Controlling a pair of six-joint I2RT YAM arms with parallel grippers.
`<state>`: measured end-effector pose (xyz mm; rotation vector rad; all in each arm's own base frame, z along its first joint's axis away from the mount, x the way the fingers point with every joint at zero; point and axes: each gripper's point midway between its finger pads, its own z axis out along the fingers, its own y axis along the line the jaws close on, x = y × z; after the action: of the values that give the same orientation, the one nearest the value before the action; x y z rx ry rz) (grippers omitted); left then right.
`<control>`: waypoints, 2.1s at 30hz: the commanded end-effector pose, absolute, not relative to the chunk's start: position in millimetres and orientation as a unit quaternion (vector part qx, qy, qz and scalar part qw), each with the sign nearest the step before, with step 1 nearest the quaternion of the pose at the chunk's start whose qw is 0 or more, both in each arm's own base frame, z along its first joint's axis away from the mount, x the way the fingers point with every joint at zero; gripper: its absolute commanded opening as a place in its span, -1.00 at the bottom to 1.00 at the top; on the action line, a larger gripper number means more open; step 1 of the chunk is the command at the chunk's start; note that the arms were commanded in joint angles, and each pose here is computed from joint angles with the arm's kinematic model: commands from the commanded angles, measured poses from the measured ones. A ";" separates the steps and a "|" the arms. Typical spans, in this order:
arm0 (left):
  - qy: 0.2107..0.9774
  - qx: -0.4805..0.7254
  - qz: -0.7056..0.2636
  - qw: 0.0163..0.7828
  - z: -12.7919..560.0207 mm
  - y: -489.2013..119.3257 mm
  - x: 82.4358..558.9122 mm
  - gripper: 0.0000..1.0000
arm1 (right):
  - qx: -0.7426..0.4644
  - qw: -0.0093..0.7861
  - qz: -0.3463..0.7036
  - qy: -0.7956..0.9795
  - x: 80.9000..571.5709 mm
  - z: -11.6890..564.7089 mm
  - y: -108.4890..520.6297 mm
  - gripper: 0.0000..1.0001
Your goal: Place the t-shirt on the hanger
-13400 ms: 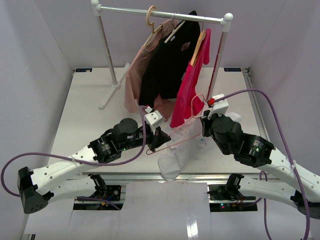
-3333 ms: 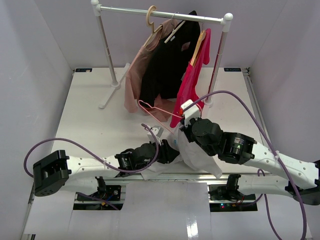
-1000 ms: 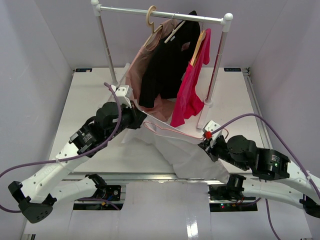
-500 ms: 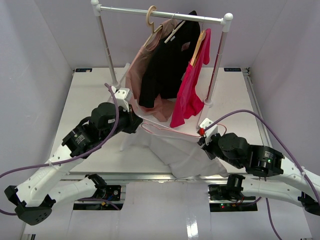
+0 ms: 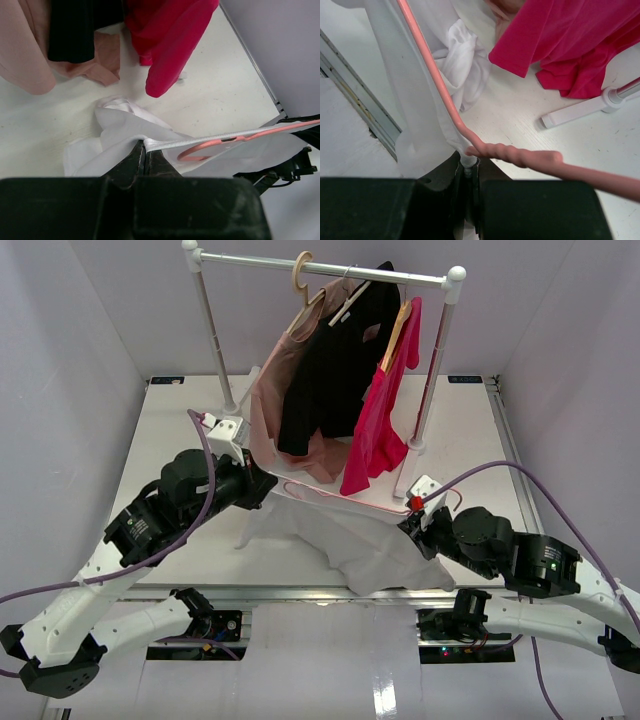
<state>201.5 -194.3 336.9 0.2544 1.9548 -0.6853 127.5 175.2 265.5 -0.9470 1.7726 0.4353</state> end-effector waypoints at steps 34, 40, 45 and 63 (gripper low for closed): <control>0.806 0.240 -0.359 0.405 333.4 -254.0 185.3 -1.00 | -0.392 0.520 0.161 0.741 155.3 275.6 236.1 -0.84; 0.815 0.255 -0.362 0.375 324.8 -267.3 188.6 -0.99 | -0.380 0.539 0.195 0.726 156.4 289.1 253.7 -0.85; 0.805 0.264 -0.391 0.360 329.8 -283.6 188.6 -0.54 | -0.401 0.518 0.212 0.725 151.8 288.2 273.3 -0.84; 0.686 0.396 -0.505 0.343 353.6 -307.1 141.7 0.34 | -0.465 0.526 0.314 0.639 115.9 321.8 290.5 -0.85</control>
<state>154.0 -296.7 354.2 0.9223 1.8481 -1.2084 125.8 276.2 279.8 -1.1355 1.6882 0.6136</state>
